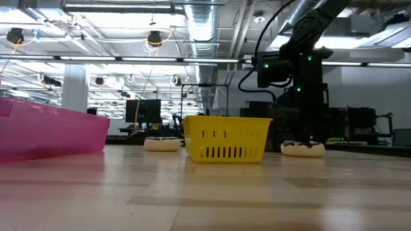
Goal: Pick & Place Food Item
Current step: Put the right black donut into the black bin
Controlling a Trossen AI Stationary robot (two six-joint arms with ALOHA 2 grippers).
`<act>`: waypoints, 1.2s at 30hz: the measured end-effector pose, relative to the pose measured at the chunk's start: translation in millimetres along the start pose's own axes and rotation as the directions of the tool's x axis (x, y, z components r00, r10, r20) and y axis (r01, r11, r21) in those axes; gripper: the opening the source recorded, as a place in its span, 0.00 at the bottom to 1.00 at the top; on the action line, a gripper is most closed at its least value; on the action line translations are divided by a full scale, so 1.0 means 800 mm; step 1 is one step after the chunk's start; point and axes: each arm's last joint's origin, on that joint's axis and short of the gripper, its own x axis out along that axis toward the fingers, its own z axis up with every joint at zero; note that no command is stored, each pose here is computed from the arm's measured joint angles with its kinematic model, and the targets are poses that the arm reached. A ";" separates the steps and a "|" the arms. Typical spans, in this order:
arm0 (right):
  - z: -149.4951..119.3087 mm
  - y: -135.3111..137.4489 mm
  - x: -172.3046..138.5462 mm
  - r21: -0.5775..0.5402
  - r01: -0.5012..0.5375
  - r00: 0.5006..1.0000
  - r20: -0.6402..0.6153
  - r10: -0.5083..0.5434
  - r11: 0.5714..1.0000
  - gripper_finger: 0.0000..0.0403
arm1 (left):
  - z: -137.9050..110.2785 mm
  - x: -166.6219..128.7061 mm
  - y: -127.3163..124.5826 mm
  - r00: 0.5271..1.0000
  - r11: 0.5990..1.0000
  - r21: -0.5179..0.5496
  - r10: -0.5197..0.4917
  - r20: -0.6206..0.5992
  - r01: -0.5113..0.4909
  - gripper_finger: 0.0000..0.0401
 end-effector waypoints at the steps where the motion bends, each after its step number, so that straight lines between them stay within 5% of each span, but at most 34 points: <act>1: 0.000 0.000 0.001 -0.002 0.001 1.000 0.000 -0.001 1.000 0.51 | 0.000 0.000 0.000 1.000 1.000 -0.002 0.000 0.000 0.000 0.43; 16: -0.007 -0.008 -0.040 -0.008 -0.055 0.990 0.128 0.056 0.998 0.03 | 0.001 0.001 0.001 1.000 1.000 -0.008 0.005 0.002 -0.005 0.43; 25: -0.033 -0.015 -0.097 0.024 -0.218 0.949 0.238 0.206 0.976 0.12 | 0.001 0.001 0.002 1.000 1.000 -0.004 0.010 0.005 -0.010 0.43; 36: 0.037 -0.066 -0.097 0.119 -0.230 0.919 0.352 0.176 0.966 0.10 | 0.005 0.004 0.004 0.999 1.000 -0.020 0.024 0.033 -0.024 0.43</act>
